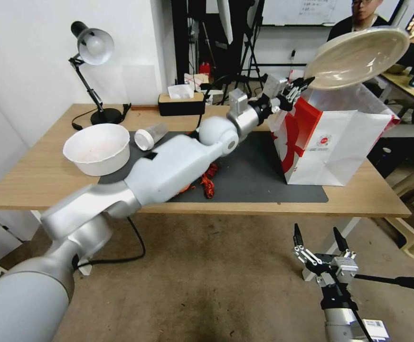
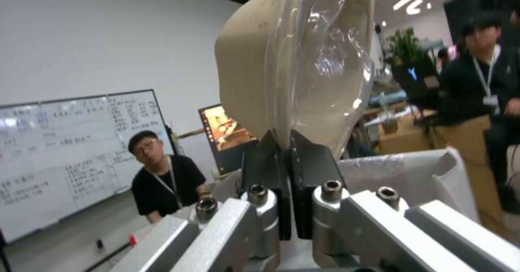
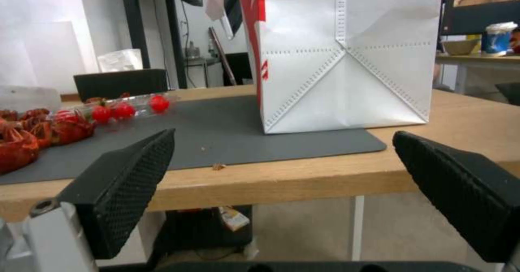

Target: Pick up the trash from the table and place it into the takeout bag.

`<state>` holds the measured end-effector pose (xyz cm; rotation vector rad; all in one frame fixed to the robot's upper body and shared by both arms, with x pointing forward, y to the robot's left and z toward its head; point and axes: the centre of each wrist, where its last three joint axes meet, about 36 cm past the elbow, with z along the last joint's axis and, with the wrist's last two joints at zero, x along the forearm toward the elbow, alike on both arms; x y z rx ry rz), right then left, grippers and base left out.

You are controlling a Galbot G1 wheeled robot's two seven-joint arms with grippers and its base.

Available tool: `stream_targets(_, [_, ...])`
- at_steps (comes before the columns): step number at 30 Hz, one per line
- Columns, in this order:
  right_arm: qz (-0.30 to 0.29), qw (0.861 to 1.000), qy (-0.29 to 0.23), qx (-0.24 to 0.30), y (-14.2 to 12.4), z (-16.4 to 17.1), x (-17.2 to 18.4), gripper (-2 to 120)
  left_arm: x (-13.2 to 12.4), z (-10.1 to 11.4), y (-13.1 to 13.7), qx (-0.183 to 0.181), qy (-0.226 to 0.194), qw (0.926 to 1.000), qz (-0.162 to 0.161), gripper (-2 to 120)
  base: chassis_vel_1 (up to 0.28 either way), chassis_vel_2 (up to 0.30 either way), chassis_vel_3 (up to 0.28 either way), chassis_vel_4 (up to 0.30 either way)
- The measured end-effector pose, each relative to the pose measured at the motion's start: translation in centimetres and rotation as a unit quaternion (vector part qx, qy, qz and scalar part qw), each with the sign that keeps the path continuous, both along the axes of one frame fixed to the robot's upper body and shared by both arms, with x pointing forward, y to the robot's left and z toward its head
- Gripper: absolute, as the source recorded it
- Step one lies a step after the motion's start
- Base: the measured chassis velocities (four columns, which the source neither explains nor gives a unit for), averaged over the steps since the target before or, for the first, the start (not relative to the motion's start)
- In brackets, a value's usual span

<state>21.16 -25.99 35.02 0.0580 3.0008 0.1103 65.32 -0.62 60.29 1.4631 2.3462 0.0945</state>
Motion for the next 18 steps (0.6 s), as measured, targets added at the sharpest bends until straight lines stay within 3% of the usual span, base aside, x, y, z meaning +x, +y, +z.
stream_targets(5, [0.001, 1.0, -0.001, 0.0, 0.0, 0.0, 0.1, 100, 1.2, 1.9, -0.4, 0.061, -0.064, 0.996, 0.004, 0, 0.0, 0.0, 0.0, 0.0])
stream_targets(10, [0.002, 1.0, -0.002, 0.001, -0.1, 0.1, 0.2, 100, 1.3, 2.1, -1.0, 0.092, -0.093, 0.9914, 0.007, 0, 0.0, 0.0, 0.0, 0.0])
stream_targets(15, [0.003, 1.0, -0.002, 0.0, -0.3, 0.1, 0.3, 100, 1.3, 2.5, -1.7, 0.103, -0.105, 0.989, 0.012, 14, 0.0, 0.0, 0.0, 0.0])
stream_targets(18, [0.003, 1.0, -0.002, 0.0, -0.4, 0.1, 0.2, 100, 1.4, 2.7, -1.9, 0.105, -0.108, 0.9884, 0.02, 28, 0.0, 0.0, 0.0, 0.0])
